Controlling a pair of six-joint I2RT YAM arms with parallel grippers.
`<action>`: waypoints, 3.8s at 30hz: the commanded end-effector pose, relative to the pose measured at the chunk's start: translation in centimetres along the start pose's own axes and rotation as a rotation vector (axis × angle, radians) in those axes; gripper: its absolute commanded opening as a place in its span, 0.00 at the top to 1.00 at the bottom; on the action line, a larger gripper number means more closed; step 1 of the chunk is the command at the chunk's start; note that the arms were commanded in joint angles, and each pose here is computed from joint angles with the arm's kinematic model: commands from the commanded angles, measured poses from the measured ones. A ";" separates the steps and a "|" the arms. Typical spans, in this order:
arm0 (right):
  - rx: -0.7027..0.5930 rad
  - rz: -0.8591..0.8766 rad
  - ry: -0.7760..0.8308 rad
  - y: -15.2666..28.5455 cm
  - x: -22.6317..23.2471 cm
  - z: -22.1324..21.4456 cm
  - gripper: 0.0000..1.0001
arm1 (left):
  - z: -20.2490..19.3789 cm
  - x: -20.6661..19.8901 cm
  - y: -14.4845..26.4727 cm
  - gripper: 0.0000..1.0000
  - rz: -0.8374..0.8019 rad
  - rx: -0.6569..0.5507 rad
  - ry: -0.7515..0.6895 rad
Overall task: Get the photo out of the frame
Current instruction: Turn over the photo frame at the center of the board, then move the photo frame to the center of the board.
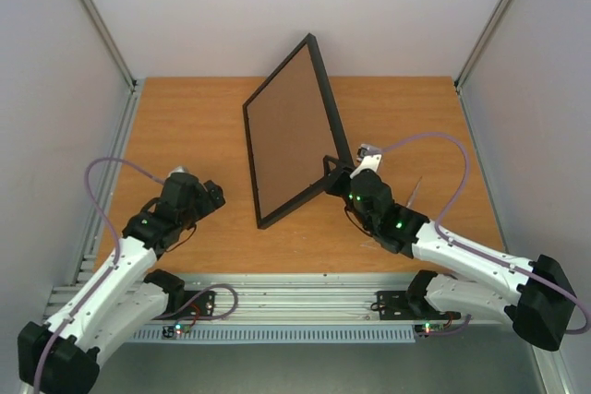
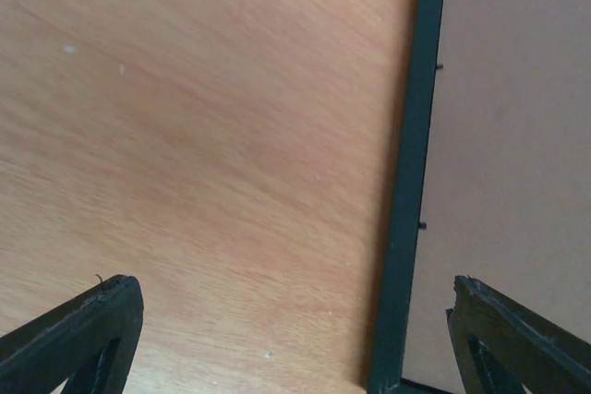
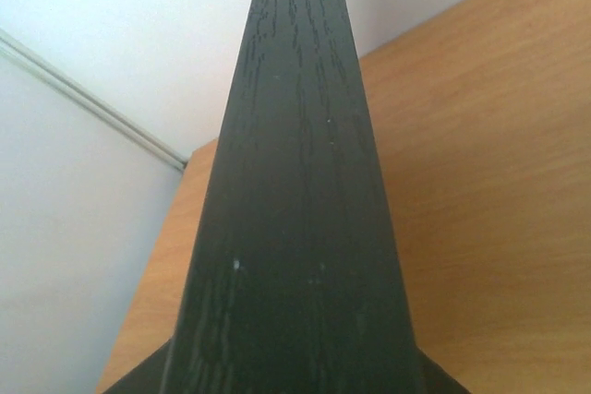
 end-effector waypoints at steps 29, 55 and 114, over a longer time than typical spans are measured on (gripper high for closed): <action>0.457 -0.041 -0.363 -2.2 -13.7 -16.5 0.58 | -4.9 3.2 -5.4 0.13 -0.025 0.122 0.069; 0.606 -0.492 0.052 3.6 -16.4 -13.2 0.01 | -3.3 4.8 -3.5 0.12 0.106 0.051 0.017; 0.818 -0.451 0.309 2.6 -12.8 -6.3 0.02 | -2.9 -3.7 -9.3 0.03 -0.113 0.300 -0.180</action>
Point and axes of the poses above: each gripper's point midway between its finger pads, its own y axis back along the fingers, its own x axis along the line the jaws close on, z = x × y, the point moved 4 cm from there along y, back along the fingers, and after that the axes turned 7 degrees about -y, right-handed, at the moved point
